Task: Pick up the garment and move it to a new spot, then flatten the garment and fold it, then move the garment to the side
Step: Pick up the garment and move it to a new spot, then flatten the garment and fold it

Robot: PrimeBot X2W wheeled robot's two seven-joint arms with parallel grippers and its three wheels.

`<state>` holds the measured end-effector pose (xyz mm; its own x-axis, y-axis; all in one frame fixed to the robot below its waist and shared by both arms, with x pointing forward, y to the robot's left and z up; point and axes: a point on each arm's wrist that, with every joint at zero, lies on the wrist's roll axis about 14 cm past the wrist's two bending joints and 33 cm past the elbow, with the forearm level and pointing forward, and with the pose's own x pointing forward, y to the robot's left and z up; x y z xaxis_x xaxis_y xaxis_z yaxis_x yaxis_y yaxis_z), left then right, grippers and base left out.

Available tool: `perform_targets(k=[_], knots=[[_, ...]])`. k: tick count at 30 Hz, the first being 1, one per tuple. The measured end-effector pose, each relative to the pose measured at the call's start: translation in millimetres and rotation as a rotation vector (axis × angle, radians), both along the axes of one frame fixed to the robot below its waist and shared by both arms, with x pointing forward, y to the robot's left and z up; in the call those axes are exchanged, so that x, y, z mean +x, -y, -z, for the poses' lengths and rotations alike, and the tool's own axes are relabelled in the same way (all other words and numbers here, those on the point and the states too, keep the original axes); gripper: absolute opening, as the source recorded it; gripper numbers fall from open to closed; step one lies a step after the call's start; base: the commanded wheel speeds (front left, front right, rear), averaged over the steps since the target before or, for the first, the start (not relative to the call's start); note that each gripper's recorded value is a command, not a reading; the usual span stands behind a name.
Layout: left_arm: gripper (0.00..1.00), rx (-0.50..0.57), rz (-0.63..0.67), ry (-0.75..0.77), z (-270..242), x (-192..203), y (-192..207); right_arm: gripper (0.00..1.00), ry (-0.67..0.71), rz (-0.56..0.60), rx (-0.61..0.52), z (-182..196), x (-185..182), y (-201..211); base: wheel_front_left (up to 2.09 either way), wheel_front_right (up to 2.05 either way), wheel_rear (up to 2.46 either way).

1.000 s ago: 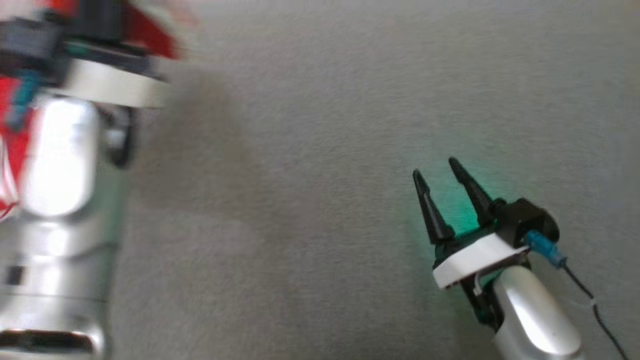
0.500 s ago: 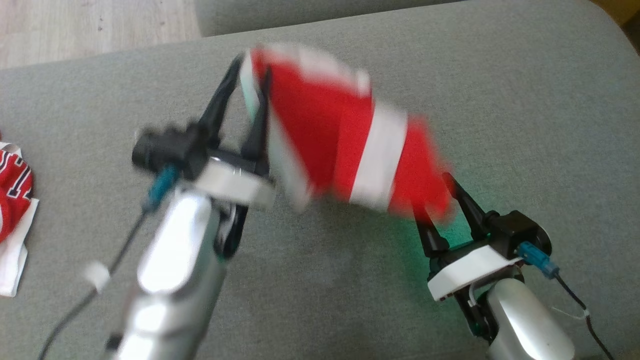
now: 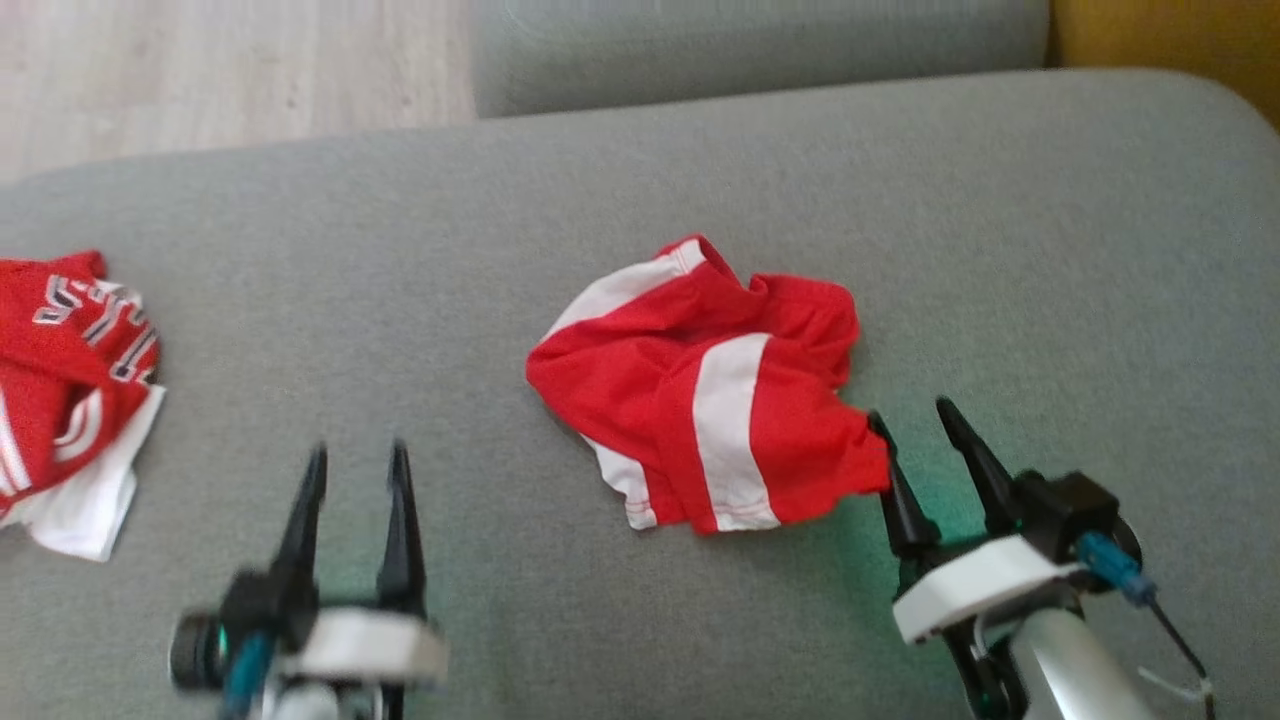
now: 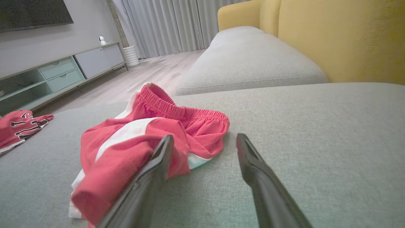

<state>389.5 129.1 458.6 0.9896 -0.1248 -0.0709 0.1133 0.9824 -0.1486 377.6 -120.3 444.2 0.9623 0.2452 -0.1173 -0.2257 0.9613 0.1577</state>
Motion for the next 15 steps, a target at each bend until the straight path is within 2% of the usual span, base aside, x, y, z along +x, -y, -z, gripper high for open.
perform_targets(k=[7,15], knots=[[1.00,0.003,-0.035,-0.059,18,-43,-16,1.00,-0.010,-0.014,0.006,2,-14,-6,0.00,0.00,0.00],[1.00,-0.017,-0.009,-0.077,23,-49,-5,1.00,-0.011,-0.034,0.008,3,-14,-13,0.00,0.00,0.00]])
